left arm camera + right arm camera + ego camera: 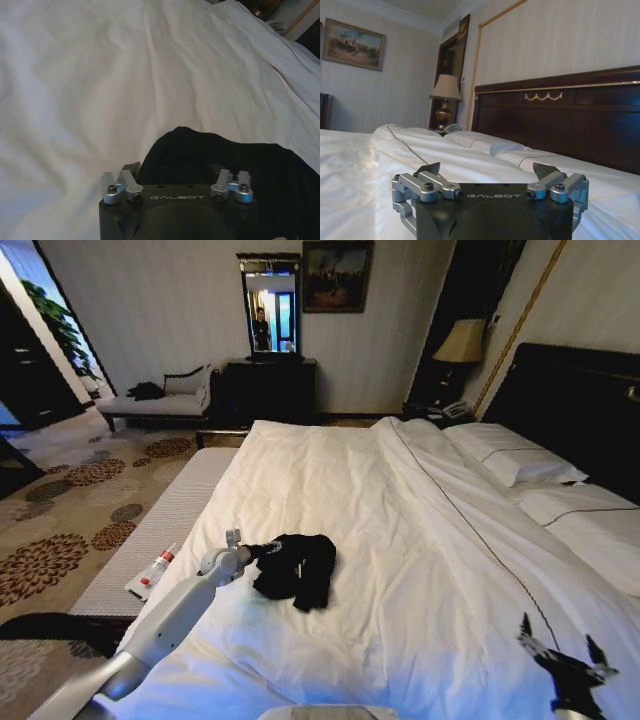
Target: Fold the clothes on the bed.
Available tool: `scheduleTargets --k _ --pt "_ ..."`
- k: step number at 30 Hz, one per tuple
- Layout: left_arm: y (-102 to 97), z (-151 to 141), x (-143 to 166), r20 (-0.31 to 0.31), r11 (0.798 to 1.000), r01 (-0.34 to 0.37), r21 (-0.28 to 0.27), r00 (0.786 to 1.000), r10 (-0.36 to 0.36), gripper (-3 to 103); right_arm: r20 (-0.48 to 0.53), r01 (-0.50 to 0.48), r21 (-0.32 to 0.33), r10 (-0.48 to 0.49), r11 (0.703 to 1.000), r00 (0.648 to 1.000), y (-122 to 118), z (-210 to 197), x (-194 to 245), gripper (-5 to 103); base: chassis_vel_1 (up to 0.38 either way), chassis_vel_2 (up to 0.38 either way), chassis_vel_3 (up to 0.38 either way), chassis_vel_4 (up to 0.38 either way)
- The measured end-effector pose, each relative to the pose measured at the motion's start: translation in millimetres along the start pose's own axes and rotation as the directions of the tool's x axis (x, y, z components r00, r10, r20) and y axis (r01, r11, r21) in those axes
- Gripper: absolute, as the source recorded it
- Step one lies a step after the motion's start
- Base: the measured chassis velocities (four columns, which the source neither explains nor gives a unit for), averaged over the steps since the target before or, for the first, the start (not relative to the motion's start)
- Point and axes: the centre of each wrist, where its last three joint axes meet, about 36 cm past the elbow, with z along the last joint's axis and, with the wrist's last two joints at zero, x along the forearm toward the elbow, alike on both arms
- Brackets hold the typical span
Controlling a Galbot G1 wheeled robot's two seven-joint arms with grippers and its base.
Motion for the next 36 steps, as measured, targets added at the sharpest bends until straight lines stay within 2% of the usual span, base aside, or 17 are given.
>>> scheduleTargets --k 1,4,5,9,11,14,15,18,24,27,28,31,33,34,36 --pt "0.4 0 0 -0.001 1.0 0.001 0.002 1.0 -0.001 72 0.001 -0.002 -0.001 0.002 1.0 1.0 -1 -1 -1 100 0.0 0.0 0.0 0.0" --pt "2.8 1 -1 0.0 1.0 0.005 0.007 1.0 -0.005 55 -0.002 -0.003 -0.005 0.003 1.0 1.0 0 0 0 100 0.0 0.0 0.0 0.0" --pt "2.8 1 -1 0.0 1.0 0.005 0.007 1.0 -0.005 55 -0.002 -0.003 -0.005 0.003 1.0 1.0 0 0 0 100 0.0 0.0 0.0 0.0" --pt "4.9 2 1 0.003 1.0 0.008 0.007 1.0 -0.008 33 -0.013 0.011 -0.013 -0.012 1.0 1.0 8 3 3 100 0.0 0.0 0.0 0.0" --pt "4.8 2 1 0.005 1.0 0.008 0.007 1.0 -0.008 33 -0.013 0.015 -0.013 -0.015 1.0 1.0 9 3 3 100 0.0 0.0 0.0 0.0" --pt "4.2 1 3 0.016 1.0 0.007 0.002 1.0 -0.007 18 -0.004 0.042 -0.011 -0.042 0.999 0.999 13 0 -3 100 0.0 0.0 0.0 0.0" --pt "4.2 1 3 0.016 1.0 0.007 0.002 1.0 -0.007 18 -0.004 0.042 -0.011 -0.042 0.999 0.999 13 0 -3 100 0.0 0.0 0.0 0.0" --pt "1.8 -1 5 0.029 1.0 0.002 -0.006 1.0 -0.002 2 0.009 0.092 -0.004 -0.092 0.996 0.996 18 -11 -16 100 0.0 0.0 0.0 0.0" --pt "0.1 -1 7 0.035 1.0 0.0 -0.019 0.999 0.001 2 0.005 0.171 -0.014 -0.171 0.985 0.985 33 -28 -41 100 0.0 0.0 0.0 0.0" --pt "-1.9 1 7 0.036 1.0 0.001 -0.027 0.999 0.0 2 -0.02 0.233 -0.086 -0.235 0.969 0.972 47 -51 -66 100 0.0 0.0 0.0 0.0" --pt "-1.9 1 7 0.036 1.0 0.001 -0.027 0.999 0.0 2 -0.02 0.233 -0.086 -0.235 0.969 0.972 47 -51 -66 100 0.0 0.0 0.0 0.0" --pt "-4.7 2 6 0.042 1.0 0.003 -0.028 0.999 -0.002 2 -0.048 0.334 -0.127 -0.342 0.934 0.939 62 -78 -99 100 0.0 0.0 0.0 0.0" --pt "-6.4 3 7 0.048 1.0 -0.001 -0.031 0.999 0.002 2 -0.072 0.437 -0.134 -0.448 0.89 0.891 81 -101 -125 100 0.0 0.0 0.0 0.0" --pt "-6.4 3 7 0.048 1.0 -0.001 -0.031 0.999 0.002 2 -0.072 0.437 -0.134 -0.448 0.89 0.891 81 -101 -125 100 0.0 0.0 0.0 0.0" --pt "-6.0 3 9 0.049 0.999 0.0 -0.034 0.999 0.001 2 -0.091 0.482 -0.158 -0.499 0.862 0.862 94 -111 -134 100 0.0 0.0 0.0 0.0"
